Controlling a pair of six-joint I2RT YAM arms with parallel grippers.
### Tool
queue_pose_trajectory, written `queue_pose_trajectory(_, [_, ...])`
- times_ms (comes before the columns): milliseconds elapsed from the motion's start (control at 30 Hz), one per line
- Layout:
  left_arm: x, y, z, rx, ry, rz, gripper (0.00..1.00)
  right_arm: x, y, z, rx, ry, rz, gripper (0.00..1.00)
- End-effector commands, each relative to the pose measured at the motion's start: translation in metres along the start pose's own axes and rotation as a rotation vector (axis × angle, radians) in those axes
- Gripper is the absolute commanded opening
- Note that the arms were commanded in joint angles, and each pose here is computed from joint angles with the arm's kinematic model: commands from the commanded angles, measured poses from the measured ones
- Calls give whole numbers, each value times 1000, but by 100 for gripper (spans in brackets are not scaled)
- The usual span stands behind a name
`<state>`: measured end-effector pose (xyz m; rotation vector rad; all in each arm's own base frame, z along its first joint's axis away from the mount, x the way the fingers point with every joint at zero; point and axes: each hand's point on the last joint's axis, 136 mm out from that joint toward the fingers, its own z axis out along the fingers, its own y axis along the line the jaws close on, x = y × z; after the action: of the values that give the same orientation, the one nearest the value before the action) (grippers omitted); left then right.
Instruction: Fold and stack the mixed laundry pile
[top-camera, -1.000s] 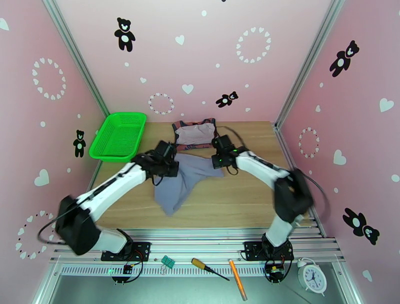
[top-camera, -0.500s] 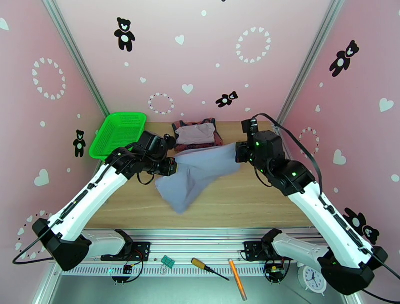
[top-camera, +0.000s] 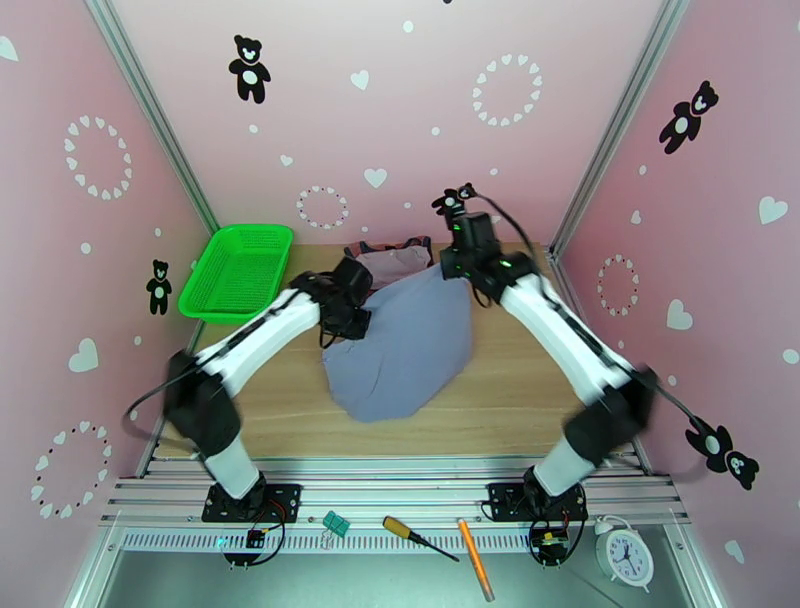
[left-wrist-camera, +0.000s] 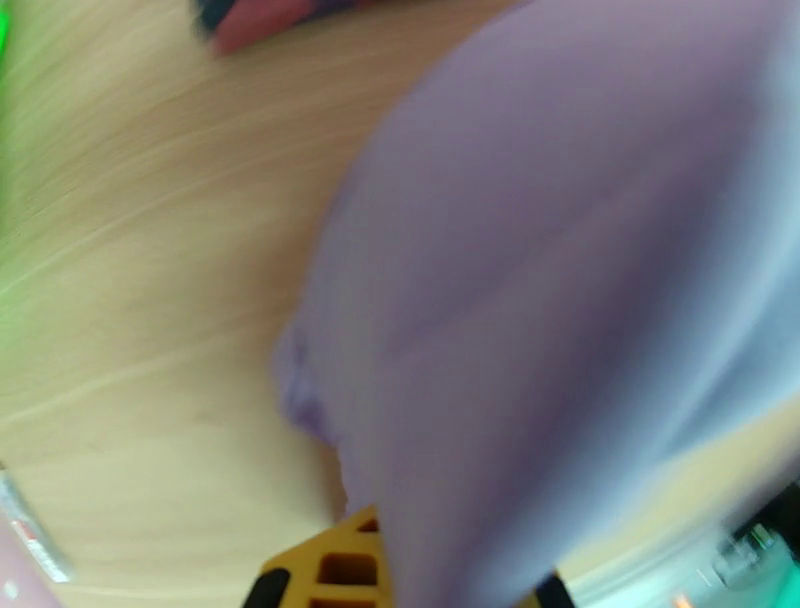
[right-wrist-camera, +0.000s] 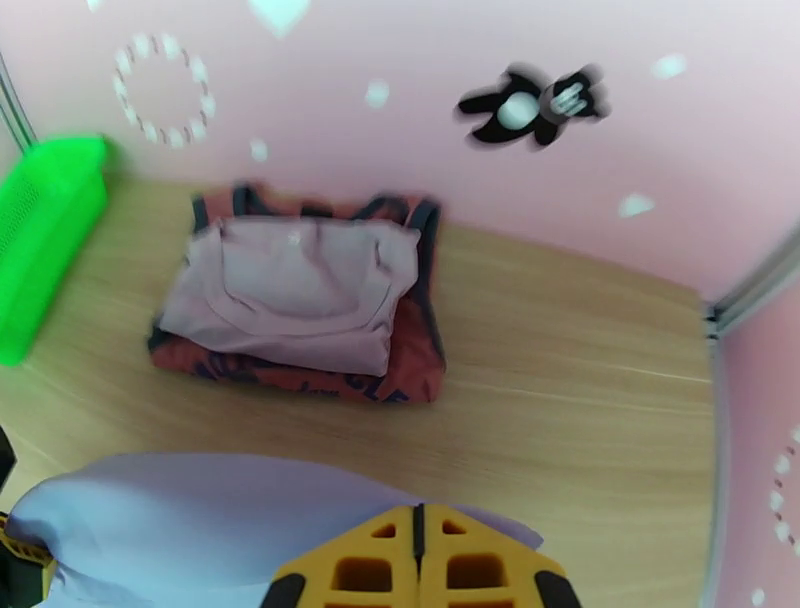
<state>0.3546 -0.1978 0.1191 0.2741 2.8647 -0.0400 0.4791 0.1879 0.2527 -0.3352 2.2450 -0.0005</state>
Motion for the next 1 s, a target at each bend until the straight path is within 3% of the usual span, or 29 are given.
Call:
queue_pose_trajectory(0, [-23, 62, 16, -273, -50, -96, 0, 0, 17, 45, -46, 24, -50, 18])
queue_pose_trajectory(100, [-34, 80, 28, -337, -73, -140, 0, 9, 21, 66, -52, 47, -47, 38])
queue_pose_trajectory(133, [-36, 82, 30, -345, -78, -145, 12, 12, 22, 67, -57, 54, -45, 41])
queue_pose_trajectory(167, [-37, 81, 31, -342, -77, -141, 31, 14, 23, 65, -61, 55, -44, 43])
queue_pose_trajectory(200, [-38, 78, 32, -328, -76, -139, 56, 18, 24, 63, -68, 59, -45, 45])
queue_pose_trajectory(233, [-39, 75, 31, -309, -78, -136, 72, 21, 23, 59, -69, 57, -46, 46])
queue_pose_trajectory(300, [-39, 70, 21, -281, -99, -138, 96, 30, 20, 48, -70, 57, -49, 48])
queue_pose_trajectory(467, [-21, 63, -29, -203, -131, -154, 98, 60, 20, 4, -126, 61, -59, 49])
queue_pose_trajectory(600, [35, 67, -49, -131, -48, -201, 98, 97, 41, -35, -219, 111, -133, 49])
queue_pose_trajectory(800, [88, 58, -10, 60, 29, -321, 98, 171, 90, -59, -360, 239, -181, 54])
queue_pose_trajectory(967, [92, 46, 27, 129, 59, -378, 98, 219, 92, -35, -285, 324, -137, 63])
